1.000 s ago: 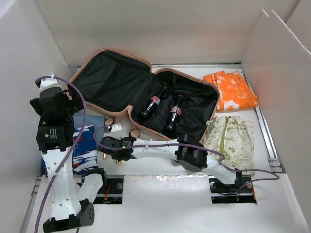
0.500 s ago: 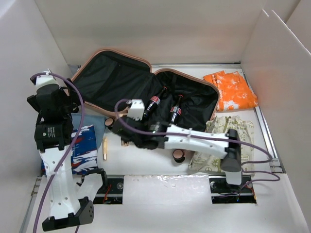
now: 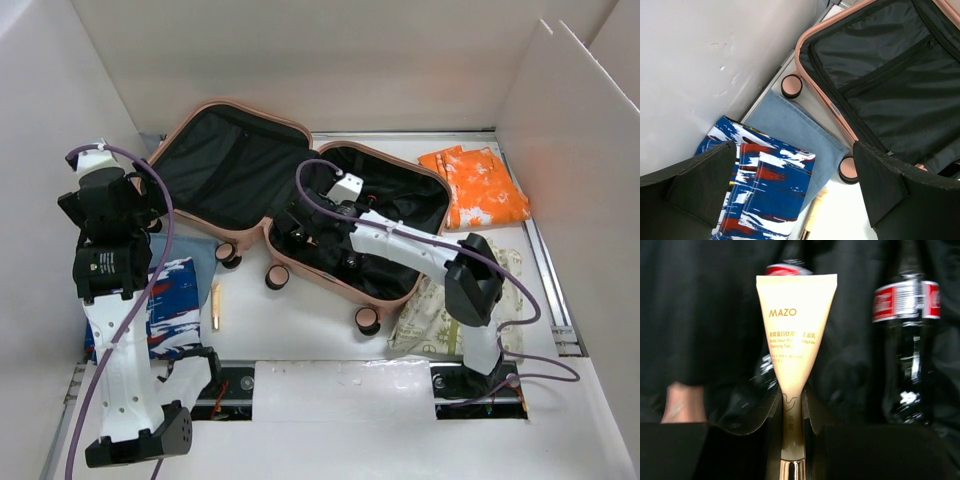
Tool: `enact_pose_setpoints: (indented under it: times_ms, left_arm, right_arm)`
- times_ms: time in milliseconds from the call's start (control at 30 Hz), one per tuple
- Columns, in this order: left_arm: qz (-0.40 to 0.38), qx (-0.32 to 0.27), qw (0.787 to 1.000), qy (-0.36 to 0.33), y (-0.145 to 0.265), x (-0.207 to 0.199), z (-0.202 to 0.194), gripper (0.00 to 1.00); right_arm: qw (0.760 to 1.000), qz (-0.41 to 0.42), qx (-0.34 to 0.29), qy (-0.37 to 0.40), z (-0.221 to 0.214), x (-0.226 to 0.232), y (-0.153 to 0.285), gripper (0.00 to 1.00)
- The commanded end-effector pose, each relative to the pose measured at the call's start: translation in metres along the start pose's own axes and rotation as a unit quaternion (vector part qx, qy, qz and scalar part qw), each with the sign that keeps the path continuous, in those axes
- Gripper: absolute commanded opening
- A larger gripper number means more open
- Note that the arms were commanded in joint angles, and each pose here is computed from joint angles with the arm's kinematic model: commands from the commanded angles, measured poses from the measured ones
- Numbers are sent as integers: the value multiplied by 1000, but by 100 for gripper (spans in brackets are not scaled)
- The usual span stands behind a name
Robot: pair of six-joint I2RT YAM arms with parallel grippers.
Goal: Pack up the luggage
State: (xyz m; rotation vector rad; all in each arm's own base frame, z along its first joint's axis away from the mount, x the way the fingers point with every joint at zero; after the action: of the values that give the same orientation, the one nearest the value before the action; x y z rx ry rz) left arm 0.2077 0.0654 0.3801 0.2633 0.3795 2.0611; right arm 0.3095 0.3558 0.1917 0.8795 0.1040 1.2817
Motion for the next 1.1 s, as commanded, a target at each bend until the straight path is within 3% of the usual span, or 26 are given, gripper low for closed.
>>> enact_pose_setpoints:
  times_ms: [0,333,533,633,667,767,800,833,933,1067]
  left_arm:
    - [12,-23,1000,4,4,4,10,100]
    - [18,-15,1000,-5,0,5,4,100]
    - [23,-6,1000,-8,-6,5,-3,100]
    - [24,-2,1000,-10,-7,4,-6,100]
    - [24,-2,1000,-10,-7,4,-6,100]
    - [24,-1,1000,-15,-7,5,-6,100]
    - [24,-1,1000,-15,-7,5,-6,100]
    - [24,-1,1000,-15,-7,5,-6,100]
    - [24,-1,1000,-15,-7,5,-6,100]
    - [23,-6,1000,-13,-5,6,-5,100]
  right_arm:
    - [998,4,-21,-60,12,6,-11,0]
    - [996,-78,45,21,-18,-35,-81,0]
    - [993,-83,66,44,-28,-49,-87,0]
    - [994,-70,68,54,-27,-46,-86,14]
    - [995,-56,68,57,-22,-40,-82,26]
    - [996,-47,63,50,-14,-35,-75,48]
    - [996,-39,60,44,-10,-31,-72,63]
    - [997,-28,55,41,-1,-27,-64,69]
    - [998,-9,31,44,8,-19,-50,83]
    - [995,60,-4,78,20,24,-5,86]
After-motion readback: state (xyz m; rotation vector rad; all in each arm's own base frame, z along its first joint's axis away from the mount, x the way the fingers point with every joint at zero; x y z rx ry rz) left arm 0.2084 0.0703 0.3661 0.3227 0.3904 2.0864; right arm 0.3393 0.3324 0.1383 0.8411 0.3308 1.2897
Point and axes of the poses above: each gripper's point midway between its finger pads, its own y axis back along the fingers, its own x axis along the line the jaws close on, z = x × y, the point moved 5 cm from there along y, back along the fingers, and after that the axes turned 5 degrees about -y, right-handed, at the moved point
